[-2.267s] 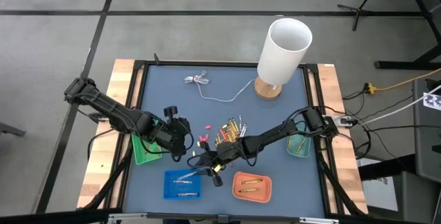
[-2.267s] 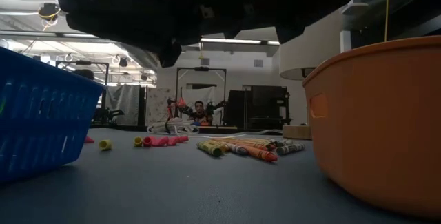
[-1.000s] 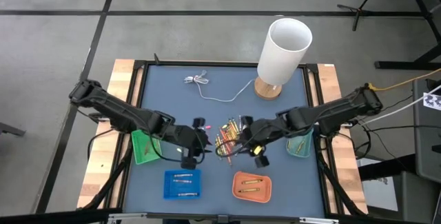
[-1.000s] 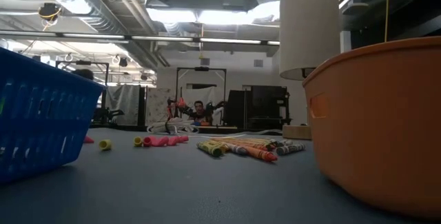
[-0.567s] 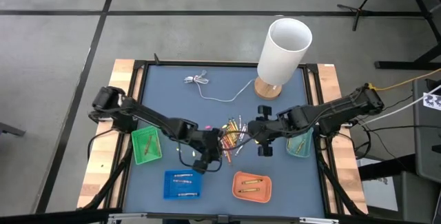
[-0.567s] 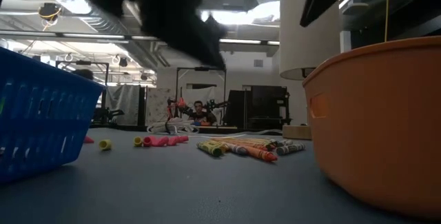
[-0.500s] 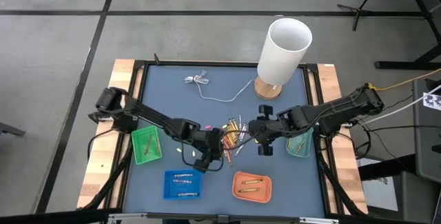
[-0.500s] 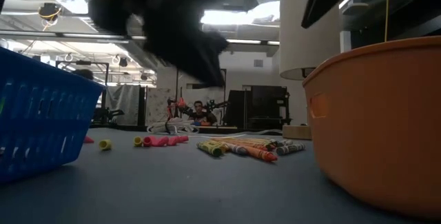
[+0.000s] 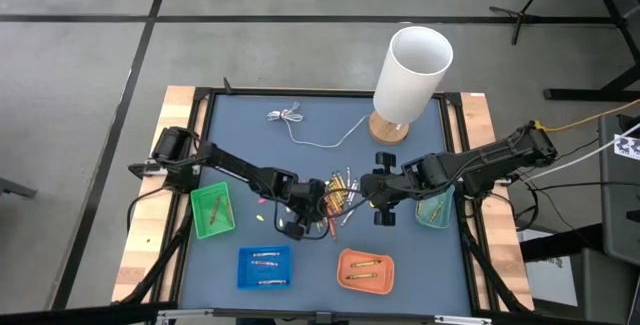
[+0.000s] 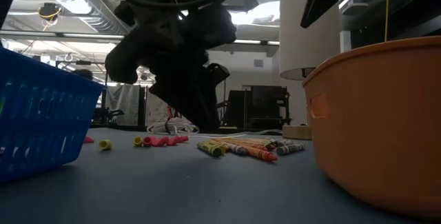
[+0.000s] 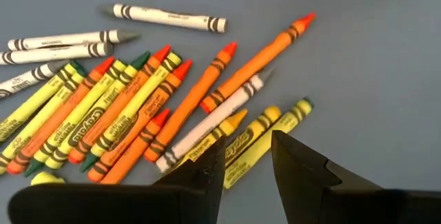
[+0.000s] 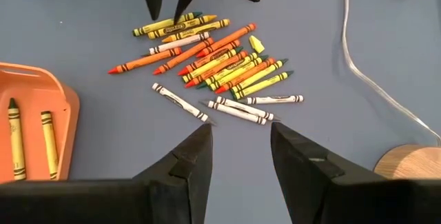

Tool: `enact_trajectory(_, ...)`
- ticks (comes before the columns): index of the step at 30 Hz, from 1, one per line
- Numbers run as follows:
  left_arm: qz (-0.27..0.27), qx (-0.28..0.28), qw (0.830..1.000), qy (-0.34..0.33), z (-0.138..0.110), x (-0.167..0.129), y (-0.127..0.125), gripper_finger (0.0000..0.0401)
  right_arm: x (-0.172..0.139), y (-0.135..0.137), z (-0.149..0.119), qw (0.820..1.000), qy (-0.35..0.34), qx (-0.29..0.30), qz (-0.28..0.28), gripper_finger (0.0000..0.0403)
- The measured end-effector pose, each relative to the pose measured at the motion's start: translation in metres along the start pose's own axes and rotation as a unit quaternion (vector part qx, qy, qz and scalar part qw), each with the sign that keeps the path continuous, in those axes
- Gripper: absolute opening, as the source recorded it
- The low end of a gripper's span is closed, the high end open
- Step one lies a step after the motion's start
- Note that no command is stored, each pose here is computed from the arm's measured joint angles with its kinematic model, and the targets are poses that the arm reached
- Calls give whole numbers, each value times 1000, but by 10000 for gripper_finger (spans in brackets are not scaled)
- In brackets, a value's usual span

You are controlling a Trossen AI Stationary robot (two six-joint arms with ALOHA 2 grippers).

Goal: Sort crayons
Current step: Put the green crayon into the orange bin

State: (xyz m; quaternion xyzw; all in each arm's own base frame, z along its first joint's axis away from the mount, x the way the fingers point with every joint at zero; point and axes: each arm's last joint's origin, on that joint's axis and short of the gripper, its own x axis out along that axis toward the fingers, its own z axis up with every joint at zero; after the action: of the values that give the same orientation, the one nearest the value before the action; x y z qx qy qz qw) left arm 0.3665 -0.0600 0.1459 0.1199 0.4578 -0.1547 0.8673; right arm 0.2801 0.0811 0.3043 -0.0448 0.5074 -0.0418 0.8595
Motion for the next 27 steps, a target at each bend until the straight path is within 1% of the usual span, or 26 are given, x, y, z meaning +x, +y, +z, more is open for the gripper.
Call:
enact_trajectory(4,0,19,1000,6,-2,0,1,103,0,0,0,1000,0,0,0,147)
enact_trajectory(12,-1,19,1000,9,-2,1,2,103,0,0,0,1000,0,0,1,147)
enact_trajectory(19,-5,18,999,26,-9,16,1,103,0,0,0,1000,0,0,1,147)
enact_trajectory(27,-7,12,999,36,-11,18,1,103,0,0,0,1000,-1,-2,1,147)
